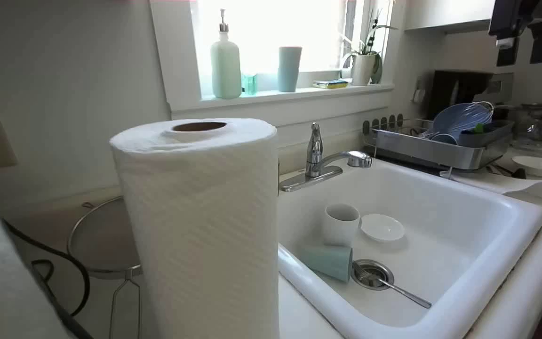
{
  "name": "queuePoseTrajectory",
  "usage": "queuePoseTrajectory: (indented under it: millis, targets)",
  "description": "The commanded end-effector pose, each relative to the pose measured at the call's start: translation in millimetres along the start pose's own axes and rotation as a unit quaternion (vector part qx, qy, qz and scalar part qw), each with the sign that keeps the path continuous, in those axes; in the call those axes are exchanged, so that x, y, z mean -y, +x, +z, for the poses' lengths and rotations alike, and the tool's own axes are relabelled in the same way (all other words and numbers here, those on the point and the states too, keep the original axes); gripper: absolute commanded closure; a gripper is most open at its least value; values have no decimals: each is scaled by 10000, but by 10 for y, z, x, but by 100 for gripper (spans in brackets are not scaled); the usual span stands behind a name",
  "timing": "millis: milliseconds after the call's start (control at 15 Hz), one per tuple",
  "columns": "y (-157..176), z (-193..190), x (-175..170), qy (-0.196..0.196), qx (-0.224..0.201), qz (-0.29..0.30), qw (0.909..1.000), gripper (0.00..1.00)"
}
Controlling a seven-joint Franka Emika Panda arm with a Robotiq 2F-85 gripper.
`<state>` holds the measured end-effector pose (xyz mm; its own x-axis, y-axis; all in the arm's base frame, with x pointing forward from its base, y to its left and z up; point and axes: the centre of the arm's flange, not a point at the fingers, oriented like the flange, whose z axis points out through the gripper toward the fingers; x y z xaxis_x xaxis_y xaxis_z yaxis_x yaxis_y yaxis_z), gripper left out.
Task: Pick up the silver spoon from the dish rack and put it in the white mug in the sink
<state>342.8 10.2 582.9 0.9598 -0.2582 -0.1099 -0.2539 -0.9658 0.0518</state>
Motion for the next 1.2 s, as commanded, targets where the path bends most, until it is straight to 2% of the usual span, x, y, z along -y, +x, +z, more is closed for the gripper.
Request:
queuePoseTrajectory:
  millis: [0, 467, 533, 733, 1000, 1133]
  targets:
    - [0, 0, 0, 0, 0, 0, 10000, 0]
    - [0, 0, 0, 0, 0, 0, 10000, 0]
    - [73, 55, -22, -337, -316, -66, 9989, 0]
    - [246, 226, -163, -1206, -634, -138, 9906, 0]
    - [416, 511, -406, -2303, -864, -364, 9686, 0]
    - [522, 664, -526, -2696, -942, -547, 9568, 0]
